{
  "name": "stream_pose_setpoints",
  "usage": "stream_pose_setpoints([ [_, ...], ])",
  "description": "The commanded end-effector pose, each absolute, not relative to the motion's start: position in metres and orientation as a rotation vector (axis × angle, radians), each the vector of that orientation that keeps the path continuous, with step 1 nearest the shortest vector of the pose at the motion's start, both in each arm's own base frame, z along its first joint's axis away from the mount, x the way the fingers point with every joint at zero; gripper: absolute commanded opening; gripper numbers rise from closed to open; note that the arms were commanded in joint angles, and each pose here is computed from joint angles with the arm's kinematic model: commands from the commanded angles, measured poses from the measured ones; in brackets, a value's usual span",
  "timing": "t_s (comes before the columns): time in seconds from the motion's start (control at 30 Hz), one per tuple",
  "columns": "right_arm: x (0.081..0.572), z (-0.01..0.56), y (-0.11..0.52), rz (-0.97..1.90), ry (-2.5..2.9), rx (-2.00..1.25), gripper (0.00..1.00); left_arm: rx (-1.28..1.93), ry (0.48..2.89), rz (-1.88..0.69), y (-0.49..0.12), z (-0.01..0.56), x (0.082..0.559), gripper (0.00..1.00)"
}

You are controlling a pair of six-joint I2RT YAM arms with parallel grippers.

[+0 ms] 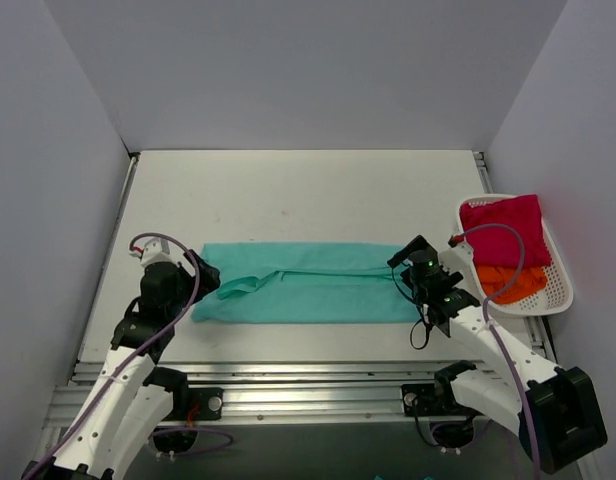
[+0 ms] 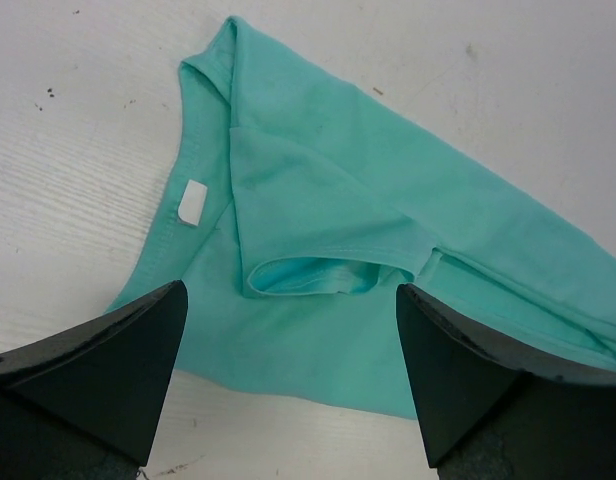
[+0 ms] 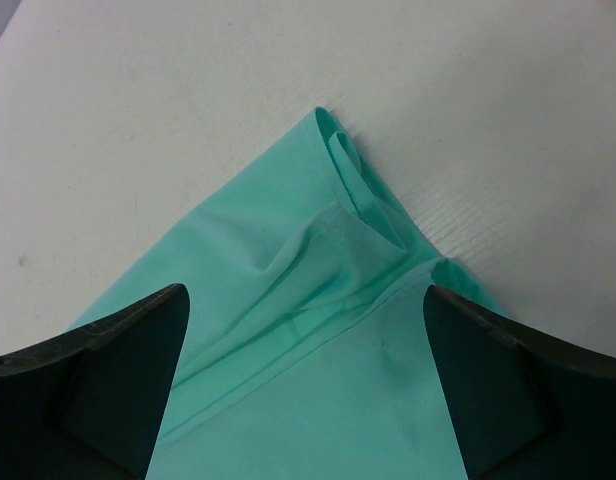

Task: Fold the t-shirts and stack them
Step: Rotate the tshirt 90 degrees

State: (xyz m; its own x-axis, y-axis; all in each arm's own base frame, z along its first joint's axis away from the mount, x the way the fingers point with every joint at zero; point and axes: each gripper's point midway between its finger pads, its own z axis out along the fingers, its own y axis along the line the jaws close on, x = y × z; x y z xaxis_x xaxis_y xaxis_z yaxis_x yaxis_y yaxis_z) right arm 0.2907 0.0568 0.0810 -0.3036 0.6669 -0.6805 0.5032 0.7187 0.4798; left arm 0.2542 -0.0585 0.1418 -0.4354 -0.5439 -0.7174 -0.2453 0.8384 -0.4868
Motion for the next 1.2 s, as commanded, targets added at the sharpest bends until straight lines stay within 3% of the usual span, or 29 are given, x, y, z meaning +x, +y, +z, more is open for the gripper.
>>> stream_pose_setpoints([
  [0.0,0.291,0.108,0.044,0.159,1.895,0.929,1.0,-0.63,2.067,-0.365,-0.058,0.13,0.258,0.94],
  [0.73,0.326,0.162,0.068,0.284,1.829,0.851,1.0,-0.82,2.201,-0.107,-0.051,0.057,0.33,0.94],
  [0.83,0.328,0.159,0.072,0.304,1.838,0.835,1.0,-0.82,2.248,-0.108,-0.058,0.036,0.338,0.98],
  [0.87,0.329,0.158,0.07,0.287,1.841,0.833,1.0,-0.815,2.254,-0.127,-0.062,0.035,0.343,0.85],
  [1.03,0.333,0.159,0.073,0.296,1.848,0.824,1.0,-0.809,2.271,-0.102,-0.066,0.022,0.353,0.68],
  [1.17,0.332,0.161,0.073,0.3,1.843,0.819,1.0,-0.807,2.277,-0.086,-0.066,0.019,0.359,0.32],
])
